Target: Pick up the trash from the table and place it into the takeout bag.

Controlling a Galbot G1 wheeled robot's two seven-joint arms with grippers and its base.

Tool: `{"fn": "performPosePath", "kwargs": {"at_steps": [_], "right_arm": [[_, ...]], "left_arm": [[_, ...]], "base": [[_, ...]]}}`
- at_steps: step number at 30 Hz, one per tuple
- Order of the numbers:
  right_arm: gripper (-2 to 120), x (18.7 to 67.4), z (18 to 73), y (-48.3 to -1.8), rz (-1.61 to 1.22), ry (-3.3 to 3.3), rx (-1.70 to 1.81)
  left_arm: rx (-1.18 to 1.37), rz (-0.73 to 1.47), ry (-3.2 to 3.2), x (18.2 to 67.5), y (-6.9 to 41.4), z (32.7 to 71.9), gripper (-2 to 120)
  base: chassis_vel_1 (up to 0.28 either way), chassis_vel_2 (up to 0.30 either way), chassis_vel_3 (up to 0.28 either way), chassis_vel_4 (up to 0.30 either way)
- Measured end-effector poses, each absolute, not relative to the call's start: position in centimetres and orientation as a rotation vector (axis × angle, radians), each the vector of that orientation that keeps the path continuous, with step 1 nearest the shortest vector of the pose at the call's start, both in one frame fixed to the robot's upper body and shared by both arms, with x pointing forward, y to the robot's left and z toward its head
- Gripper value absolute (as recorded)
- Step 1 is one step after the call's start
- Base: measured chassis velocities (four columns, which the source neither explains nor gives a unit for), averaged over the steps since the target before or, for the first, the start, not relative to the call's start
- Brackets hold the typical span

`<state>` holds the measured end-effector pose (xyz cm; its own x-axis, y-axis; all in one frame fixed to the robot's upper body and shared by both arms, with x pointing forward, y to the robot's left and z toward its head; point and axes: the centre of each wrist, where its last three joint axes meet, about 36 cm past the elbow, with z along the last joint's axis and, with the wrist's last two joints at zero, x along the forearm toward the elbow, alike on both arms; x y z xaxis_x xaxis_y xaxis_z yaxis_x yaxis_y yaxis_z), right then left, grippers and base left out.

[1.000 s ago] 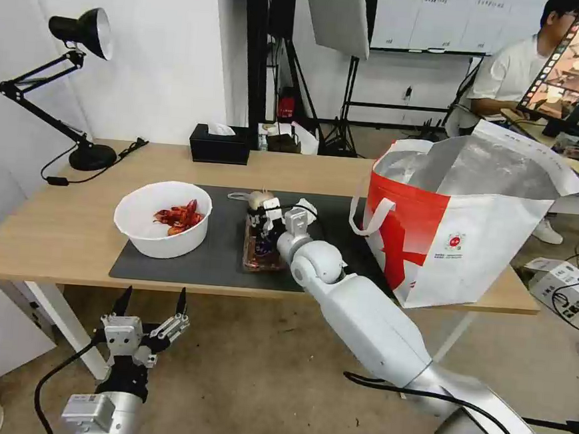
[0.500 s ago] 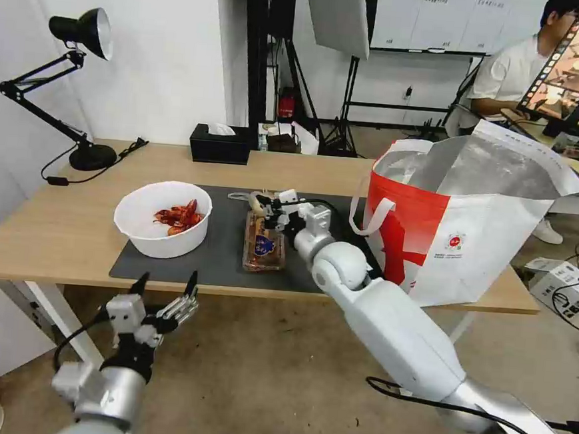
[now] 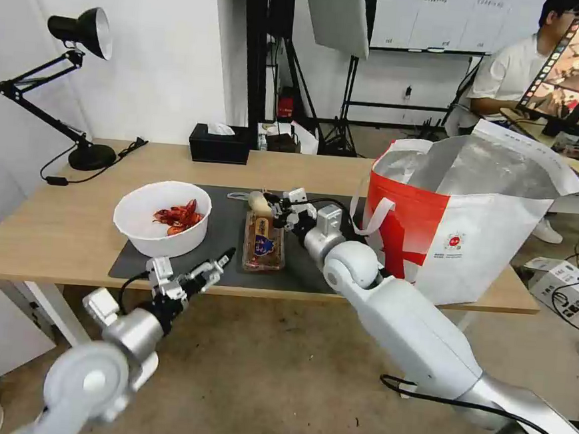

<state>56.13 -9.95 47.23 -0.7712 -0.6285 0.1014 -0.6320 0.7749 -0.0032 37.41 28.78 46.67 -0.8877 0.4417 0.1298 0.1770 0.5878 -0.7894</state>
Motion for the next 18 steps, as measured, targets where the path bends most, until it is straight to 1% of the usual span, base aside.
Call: {"fn": "performPosePath", "kwargs": {"at_steps": [7, 18], "right_arm": [[0, 56.5, 47.1, -9.7, 0.061, -2.866, 1.013], [0, 57.7, 46.5, -9.1, 0.092, -2.846, 0.991]], "left_arm": [[-0.501, 1.181, -2.429, 40.7, 29.9, 46.2, 100], [-0.411, 1.098, -2.384, 43.6, 28.3, 45.1, 100]], "base": [[0.0, 0.0, 0.0, 0.0], [0.0, 0.0, 0.0, 0.0]]}}
